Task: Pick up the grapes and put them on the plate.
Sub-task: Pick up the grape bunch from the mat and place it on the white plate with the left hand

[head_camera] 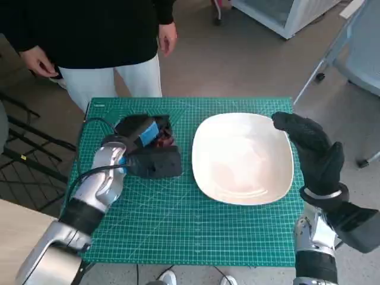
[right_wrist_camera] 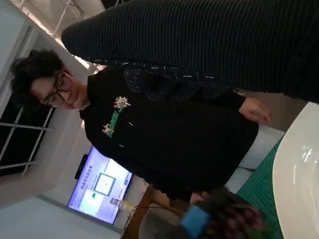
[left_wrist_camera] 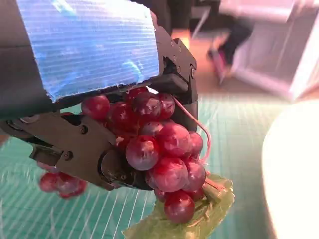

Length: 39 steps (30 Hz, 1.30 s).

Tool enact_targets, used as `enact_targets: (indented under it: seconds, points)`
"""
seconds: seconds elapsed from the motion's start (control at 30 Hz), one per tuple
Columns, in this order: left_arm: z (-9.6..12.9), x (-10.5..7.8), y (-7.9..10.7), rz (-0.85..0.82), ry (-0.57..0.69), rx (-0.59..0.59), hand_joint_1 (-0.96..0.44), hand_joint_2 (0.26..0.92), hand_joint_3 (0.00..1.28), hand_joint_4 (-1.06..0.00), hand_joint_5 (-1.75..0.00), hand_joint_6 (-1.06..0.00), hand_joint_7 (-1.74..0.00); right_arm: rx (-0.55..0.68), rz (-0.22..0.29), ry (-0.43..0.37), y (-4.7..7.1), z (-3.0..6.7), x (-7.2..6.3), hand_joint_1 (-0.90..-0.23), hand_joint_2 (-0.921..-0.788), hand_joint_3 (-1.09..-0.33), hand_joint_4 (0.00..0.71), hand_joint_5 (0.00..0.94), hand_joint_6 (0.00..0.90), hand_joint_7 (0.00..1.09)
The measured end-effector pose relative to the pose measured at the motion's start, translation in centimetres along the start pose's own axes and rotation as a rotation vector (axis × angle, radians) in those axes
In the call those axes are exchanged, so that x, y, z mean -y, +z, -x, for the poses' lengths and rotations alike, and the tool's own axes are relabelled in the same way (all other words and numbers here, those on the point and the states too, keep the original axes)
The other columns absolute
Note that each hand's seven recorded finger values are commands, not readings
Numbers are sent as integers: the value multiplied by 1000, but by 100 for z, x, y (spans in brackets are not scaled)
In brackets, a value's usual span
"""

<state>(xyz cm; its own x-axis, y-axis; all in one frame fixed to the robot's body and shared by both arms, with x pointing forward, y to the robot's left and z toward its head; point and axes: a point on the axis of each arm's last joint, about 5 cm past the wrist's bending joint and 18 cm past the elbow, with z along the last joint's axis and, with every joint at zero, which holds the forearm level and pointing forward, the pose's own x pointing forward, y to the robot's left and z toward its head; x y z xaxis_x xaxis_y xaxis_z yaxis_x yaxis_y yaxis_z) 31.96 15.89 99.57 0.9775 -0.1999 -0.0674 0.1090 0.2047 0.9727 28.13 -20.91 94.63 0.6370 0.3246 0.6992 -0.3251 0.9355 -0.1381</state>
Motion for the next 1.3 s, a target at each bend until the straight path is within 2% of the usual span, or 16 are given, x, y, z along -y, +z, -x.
enact_targets:
  seconds: [0.23, 0.5, 0.77, 0.97, 1.13, 1.3]
  points:
    - [128, -215, 83, 3, 122, 80, 2, 921, 104, -655, -1290, -597, -1100, 0, 0, -1, -5, -3, -2, -527, -921, -592, 177, 2, 88, 189]
    - [232, -308, 155, -23, 182, 131, 2, 920, 85, -676, -1250, -615, -1101, 3, 0, -1, -6, -5, -7, -527, -921, -591, 178, 2, 90, 187]
    - [259, -328, 192, -40, 175, 147, 2, 920, 92, -667, -1150, -596, -1227, 5, -1, -2, -6, -6, -10, -527, -921, -591, 177, 1, 90, 185]
    - [257, -324, 207, -36, 162, 154, 2, 921, 113, -642, -1168, -573, -1260, 7, 0, -2, -3, -7, -9, -526, -921, -592, 177, 1, 91, 183]
    - [249, -310, 249, -25, 131, 161, 2, 921, 134, -614, -1272, -558, -1202, 8, -1, -6, -1, -2, -5, -527, -921, -592, 177, 1, 91, 182]
    - [235, -290, 372, -9, 97, 193, 2, 920, 134, -617, -1357, -577, -1097, 10, -3, -13, 1, 4, 2, -527, -921, -595, 175, 0, 90, 181]
